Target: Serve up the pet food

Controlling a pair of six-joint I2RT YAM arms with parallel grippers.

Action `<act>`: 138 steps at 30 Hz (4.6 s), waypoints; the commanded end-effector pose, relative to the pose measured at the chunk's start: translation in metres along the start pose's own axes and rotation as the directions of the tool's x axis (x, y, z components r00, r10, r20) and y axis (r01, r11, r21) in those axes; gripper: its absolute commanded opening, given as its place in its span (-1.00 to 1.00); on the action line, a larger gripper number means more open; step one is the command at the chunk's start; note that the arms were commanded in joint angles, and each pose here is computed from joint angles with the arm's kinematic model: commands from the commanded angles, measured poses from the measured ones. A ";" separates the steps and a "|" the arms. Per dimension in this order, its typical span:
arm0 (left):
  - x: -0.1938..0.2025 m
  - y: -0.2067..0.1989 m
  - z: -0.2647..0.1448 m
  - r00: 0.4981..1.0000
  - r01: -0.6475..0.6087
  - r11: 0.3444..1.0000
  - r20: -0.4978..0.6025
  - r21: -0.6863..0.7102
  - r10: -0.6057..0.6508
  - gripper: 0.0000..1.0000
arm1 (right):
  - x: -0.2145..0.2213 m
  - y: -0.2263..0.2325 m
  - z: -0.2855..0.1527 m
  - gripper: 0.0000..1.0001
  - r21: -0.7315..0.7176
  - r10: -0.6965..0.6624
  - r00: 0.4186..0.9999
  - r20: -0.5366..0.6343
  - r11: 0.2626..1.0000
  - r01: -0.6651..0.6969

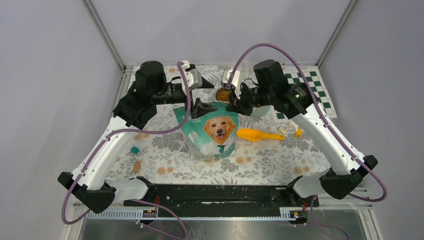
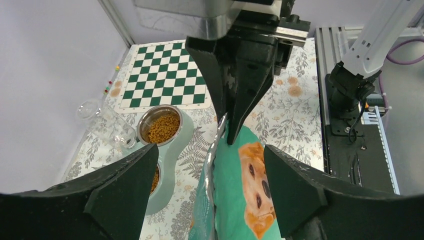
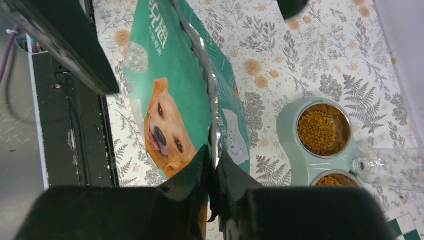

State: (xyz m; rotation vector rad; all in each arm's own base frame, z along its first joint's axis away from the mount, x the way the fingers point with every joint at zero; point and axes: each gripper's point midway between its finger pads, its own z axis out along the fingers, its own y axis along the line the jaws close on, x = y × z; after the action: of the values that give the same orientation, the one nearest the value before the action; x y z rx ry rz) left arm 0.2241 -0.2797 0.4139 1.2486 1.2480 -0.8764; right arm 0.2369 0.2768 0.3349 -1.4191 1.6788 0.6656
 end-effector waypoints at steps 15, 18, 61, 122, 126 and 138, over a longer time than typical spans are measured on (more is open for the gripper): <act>0.024 -0.006 0.031 0.972 -0.112 0.993 -0.204 0.039 0.117 0.36 | -0.019 0.008 -0.021 -1.00 -0.019 -0.123 0.988 0.092 0.992 0.125; 0.033 -0.008 0.033 0.962 -0.115 0.992 -0.244 0.057 0.126 0.12 | -0.025 0.007 -0.024 -1.00 -0.008 -0.106 0.985 0.133 0.994 0.108; 0.109 0.027 -0.142 0.653 -0.389 0.884 -0.754 -0.260 0.065 -1.00 | -0.041 -0.057 -0.081 -1.00 0.435 0.117 0.938 0.326 0.862 -0.259; 0.028 0.017 -0.070 0.966 -0.161 0.980 -0.223 -0.120 0.132 0.51 | -0.071 -0.007 0.065 0.11 -0.056 0.147 0.989 0.023 0.988 -0.146; 0.030 0.025 -0.065 0.963 -0.171 0.978 -0.229 -0.121 0.140 0.51 | -0.071 -0.002 0.067 -0.48 -0.079 0.141 0.990 0.014 0.987 -0.139; 0.046 0.033 -0.054 0.958 -0.213 0.972 -0.218 -0.095 0.189 0.49 | -0.074 0.026 0.056 -1.00 -0.210 0.100 0.995 0.008 0.973 -0.096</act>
State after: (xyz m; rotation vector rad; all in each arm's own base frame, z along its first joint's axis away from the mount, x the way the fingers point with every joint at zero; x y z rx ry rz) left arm 0.2515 -0.2069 0.3709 1.3521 1.3979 -0.5247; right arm 0.2501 0.3689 0.3455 -1.4092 1.8011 0.8659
